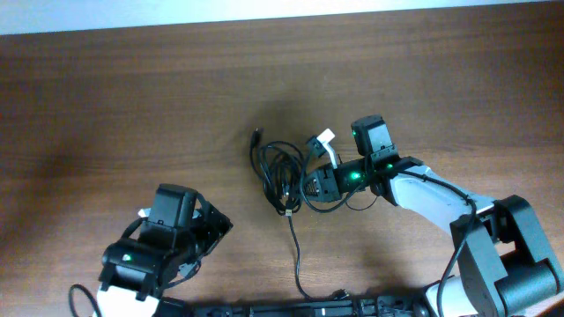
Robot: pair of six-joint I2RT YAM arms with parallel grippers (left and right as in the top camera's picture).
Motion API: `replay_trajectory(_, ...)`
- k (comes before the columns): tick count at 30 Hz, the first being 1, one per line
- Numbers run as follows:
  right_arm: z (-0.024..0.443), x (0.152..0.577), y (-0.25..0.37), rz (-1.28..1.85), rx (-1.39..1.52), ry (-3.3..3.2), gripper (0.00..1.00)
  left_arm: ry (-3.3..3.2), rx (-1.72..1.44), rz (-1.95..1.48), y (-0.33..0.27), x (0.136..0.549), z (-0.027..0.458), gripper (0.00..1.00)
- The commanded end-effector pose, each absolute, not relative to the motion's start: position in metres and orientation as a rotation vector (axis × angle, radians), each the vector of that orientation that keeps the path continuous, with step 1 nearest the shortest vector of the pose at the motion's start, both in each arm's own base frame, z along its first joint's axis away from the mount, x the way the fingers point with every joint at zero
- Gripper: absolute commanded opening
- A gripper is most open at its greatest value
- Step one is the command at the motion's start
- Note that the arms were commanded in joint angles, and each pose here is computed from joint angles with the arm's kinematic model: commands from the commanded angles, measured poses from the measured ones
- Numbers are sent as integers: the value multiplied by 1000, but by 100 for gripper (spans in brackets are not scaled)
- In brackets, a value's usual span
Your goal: Untangle cables
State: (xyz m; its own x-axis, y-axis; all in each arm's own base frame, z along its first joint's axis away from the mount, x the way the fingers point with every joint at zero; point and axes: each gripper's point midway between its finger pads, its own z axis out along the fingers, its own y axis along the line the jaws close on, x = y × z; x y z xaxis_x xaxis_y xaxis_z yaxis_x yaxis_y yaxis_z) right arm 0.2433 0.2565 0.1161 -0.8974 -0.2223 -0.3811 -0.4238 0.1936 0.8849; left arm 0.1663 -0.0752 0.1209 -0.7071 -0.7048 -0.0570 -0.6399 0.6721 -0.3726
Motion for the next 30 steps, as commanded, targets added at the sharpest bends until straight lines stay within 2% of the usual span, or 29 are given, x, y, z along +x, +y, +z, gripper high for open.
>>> replay_trajectory(1,110,250,257,1747,-433,2433,9,2673,-1154,-651,-94,171,116,88)
replay_trajectory(4,95,260,259,1679,-85,2619,9,2611,-1114,-711,-98,187,124,90)
replay_trajectory(7,110,263,280,1735,-61,2573,6,2581,-1103,-739,-101,194,128,91)
replay_trajectory(12,154,263,318,1870,-205,2366,4,2550,-1203,-757,-101,195,128,90)
replay_trajectory(17,179,241,334,1966,-432,2237,4,2521,-1187,-773,-102,204,131,92)
replay_trajectory(20,190,230,336,2019,-545,2175,4,2514,-1182,-781,-105,213,129,89)
replay_trajectory(22,198,222,335,2056,-630,2129,4,2541,-1200,-755,-106,214,122,56)
replay_trajectory(25,199,221,335,2064,-646,2122,4,2578,-1217,-745,-108,213,115,27)
replay_trajectory(27,199,221,335,2064,-646,2122,4,2586,-1221,-739,-108,213,113,4)
replay_trajectory(28,199,221,335,2063,-646,2122,4,2583,-1219,-731,-107,213,112,0)
replay_trajectory(30,199,221,335,2052,-667,2105,4,2586,-1154,-683,-102,216,112,0)
